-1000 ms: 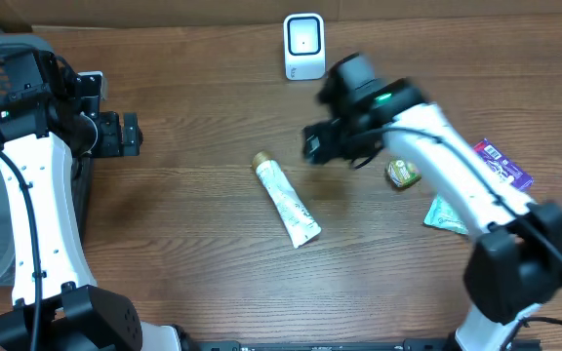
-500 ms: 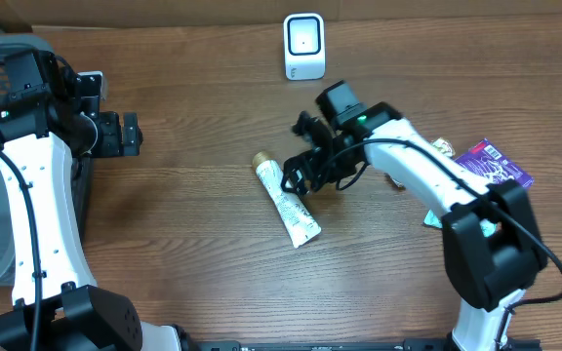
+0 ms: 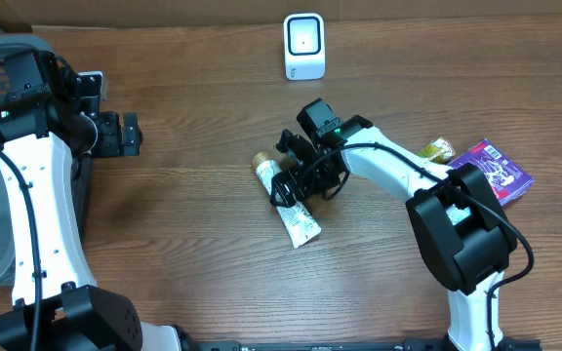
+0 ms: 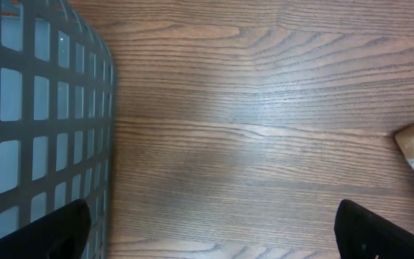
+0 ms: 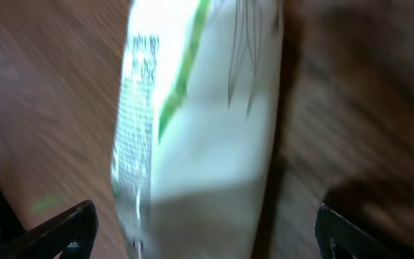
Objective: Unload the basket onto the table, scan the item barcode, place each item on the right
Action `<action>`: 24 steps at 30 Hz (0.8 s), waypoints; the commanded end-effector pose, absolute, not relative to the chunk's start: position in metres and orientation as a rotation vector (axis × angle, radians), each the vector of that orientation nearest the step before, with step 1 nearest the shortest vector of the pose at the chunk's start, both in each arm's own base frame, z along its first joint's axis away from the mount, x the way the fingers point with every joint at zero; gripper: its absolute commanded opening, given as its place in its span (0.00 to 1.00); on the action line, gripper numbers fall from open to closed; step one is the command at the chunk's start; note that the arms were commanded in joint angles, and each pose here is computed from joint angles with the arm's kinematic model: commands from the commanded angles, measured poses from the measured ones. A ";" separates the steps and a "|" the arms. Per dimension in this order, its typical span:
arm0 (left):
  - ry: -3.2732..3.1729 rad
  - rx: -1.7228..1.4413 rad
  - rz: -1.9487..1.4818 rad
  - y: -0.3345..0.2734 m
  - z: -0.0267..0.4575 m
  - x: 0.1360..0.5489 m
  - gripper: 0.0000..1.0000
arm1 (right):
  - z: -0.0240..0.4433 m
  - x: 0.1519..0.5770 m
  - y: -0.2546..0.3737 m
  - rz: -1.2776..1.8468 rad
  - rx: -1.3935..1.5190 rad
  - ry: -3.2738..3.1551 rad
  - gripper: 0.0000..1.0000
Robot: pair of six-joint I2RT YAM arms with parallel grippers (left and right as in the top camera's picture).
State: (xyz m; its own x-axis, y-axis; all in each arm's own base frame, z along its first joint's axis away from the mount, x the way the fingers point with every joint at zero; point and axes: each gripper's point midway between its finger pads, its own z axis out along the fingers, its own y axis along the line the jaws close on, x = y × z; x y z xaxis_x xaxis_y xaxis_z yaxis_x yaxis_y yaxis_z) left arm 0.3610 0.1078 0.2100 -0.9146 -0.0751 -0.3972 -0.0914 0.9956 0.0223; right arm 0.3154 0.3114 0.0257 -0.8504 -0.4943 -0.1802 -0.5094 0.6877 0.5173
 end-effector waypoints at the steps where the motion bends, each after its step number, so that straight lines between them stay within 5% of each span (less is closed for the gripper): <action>1: 2.727 -0.085 0.061 0.107 0.212 0.359 0.99 | 0.008 0.309 0.317 0.924 -0.767 2.942 0.96; 4: 2.727 -0.088 0.062 0.108 0.212 0.359 1.00 | 0.006 0.312 0.311 0.912 -0.693 2.981 0.85; 11: 2.727 -0.088 0.062 0.108 0.212 0.359 1.00 | 0.005 0.315 0.307 0.916 -0.571 3.026 0.31; 16: 2.727 -0.088 0.062 0.108 0.212 0.359 1.00 | 0.011 0.312 0.312 1.001 -0.541 3.033 0.04; 24: 2.727 -0.088 0.062 0.108 0.212 0.359 1.00 | 0.077 0.326 0.317 1.493 -0.502 2.835 0.04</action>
